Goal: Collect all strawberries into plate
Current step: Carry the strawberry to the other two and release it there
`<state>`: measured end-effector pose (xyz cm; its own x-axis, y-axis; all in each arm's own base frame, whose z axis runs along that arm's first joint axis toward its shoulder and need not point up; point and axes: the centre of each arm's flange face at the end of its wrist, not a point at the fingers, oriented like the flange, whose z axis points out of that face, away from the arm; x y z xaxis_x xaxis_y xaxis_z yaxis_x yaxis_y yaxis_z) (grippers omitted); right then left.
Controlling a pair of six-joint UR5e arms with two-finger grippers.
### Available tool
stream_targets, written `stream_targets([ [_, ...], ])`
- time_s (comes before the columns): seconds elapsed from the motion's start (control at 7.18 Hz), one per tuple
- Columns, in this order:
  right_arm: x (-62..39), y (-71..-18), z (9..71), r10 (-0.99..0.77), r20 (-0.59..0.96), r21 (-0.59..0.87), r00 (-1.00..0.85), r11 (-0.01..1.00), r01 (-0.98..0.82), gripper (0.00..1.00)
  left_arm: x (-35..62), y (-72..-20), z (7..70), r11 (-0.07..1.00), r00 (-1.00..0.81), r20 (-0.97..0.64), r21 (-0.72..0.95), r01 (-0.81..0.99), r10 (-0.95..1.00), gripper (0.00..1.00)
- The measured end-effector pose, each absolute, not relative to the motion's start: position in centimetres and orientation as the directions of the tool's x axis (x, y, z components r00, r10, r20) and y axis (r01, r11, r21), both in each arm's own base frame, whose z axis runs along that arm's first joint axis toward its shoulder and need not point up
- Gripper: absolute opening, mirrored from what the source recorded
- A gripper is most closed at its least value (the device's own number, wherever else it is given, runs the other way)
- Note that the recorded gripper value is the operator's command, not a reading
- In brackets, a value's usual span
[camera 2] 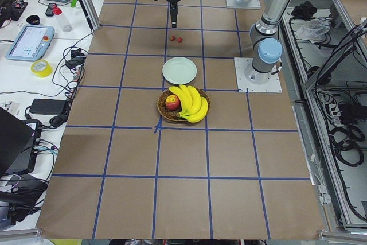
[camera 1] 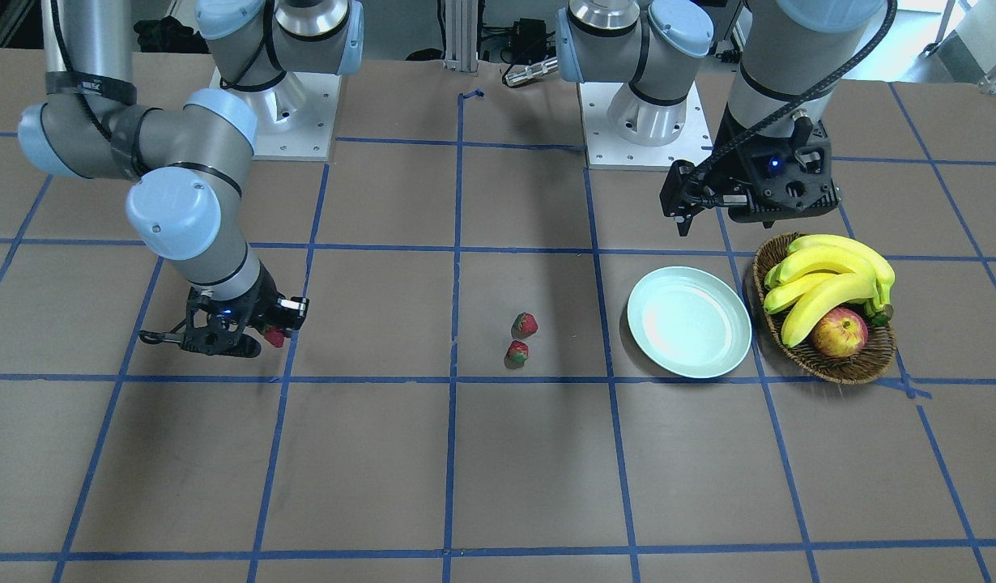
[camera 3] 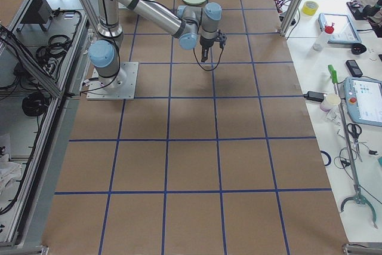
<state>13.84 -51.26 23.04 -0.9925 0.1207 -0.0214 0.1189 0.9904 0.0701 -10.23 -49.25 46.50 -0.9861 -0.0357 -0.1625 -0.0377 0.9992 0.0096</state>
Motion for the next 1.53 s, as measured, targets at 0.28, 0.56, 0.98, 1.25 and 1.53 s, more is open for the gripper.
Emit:
stream_targets([
  [0.28,22.9,-49.4,23.7,0.214,-0.077,0.075,-0.974,0.975,0.209,0.01,-10.4,-49.3,46.4,0.999,-0.986,-0.161,0.01,-0.037,-0.035,1.0],
  [0.56,31.3,-48.3,23.9,0.24,-0.136,0.096,-0.961,0.969,0.228,0.04,-10.4,-49.2,46.4,0.999,-0.986,-0.161,0.01,-0.037,-0.035,1.0],
  [0.98,38.0,-47.6,21.0,0.239,-0.195,0.134,-0.951,0.967,0.215,0.18,-10.4,-49.2,46.4,0.999,-0.986,-0.162,0.012,-0.035,-0.033,1.0],
  [1.25,38.8,-47.8,20.0,0.239,-0.227,0.15,-0.944,0.966,0.209,0.63,-10.4,-49.2,46.2,0.999,-0.986,-0.162,0.016,-0.038,-0.035,1.0],
  [1.53,39.0,-47.9,19.5,0.241,-0.233,0.158,-0.942,0.965,0.208,0.7,-10.4,-49.2,46.0,0.999,-0.986,-0.161,0.012,-0.042,-0.04,1.0],
])
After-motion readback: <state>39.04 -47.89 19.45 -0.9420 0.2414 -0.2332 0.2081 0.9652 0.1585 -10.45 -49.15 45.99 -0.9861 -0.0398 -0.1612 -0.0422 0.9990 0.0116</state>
